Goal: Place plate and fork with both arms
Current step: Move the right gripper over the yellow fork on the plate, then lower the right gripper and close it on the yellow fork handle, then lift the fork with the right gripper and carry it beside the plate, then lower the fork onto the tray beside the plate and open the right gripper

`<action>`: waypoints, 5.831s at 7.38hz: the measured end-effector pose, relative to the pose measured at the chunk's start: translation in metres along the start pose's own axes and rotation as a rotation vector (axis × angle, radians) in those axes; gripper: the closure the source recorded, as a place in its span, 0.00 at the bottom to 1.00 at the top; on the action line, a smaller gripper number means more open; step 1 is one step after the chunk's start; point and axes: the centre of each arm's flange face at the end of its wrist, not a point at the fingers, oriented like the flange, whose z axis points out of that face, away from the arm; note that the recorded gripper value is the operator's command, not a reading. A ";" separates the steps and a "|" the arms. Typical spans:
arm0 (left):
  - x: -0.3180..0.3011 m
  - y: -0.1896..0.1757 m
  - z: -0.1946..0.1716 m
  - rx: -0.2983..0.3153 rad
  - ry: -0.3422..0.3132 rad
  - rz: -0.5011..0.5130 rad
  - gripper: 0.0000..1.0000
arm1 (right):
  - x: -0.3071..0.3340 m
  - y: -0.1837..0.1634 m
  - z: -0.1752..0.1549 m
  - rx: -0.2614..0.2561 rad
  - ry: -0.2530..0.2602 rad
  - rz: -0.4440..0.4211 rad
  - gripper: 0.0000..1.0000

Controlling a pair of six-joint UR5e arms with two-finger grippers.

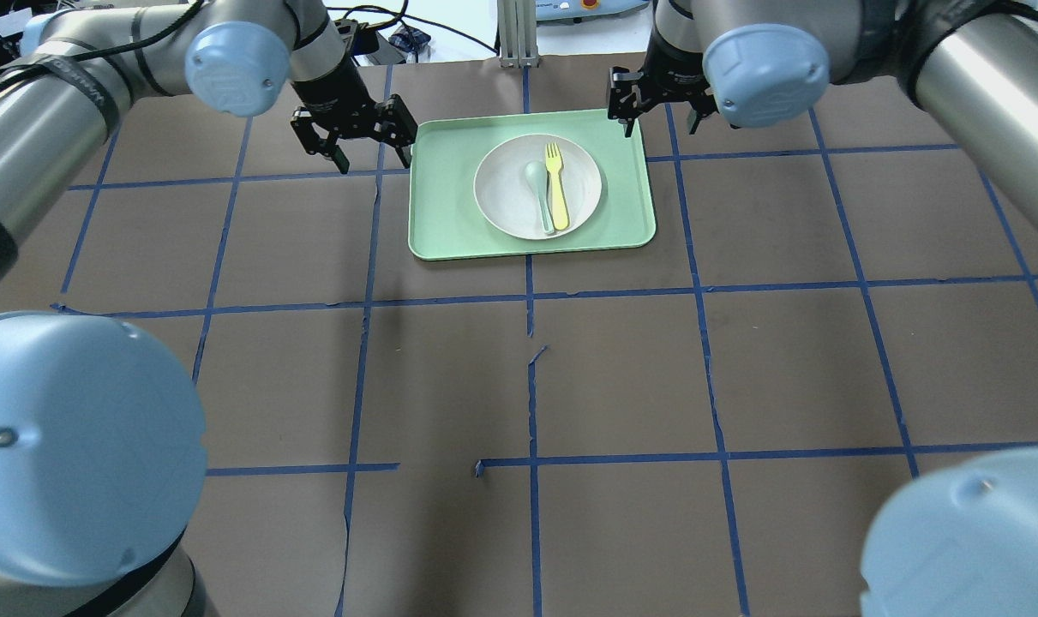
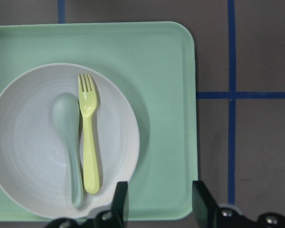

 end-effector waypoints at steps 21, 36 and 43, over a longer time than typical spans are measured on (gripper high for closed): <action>-0.010 0.016 0.013 -0.025 0.001 -0.002 0.00 | -0.052 0.001 0.131 -0.121 -0.055 -0.069 0.50; -0.009 0.016 0.010 -0.020 0.001 -0.001 0.00 | -0.013 -0.018 0.068 -0.044 -0.098 -0.035 1.00; -0.003 0.017 0.012 -0.024 0.002 0.004 0.00 | 0.039 -0.012 0.119 -0.129 -0.137 -0.087 0.00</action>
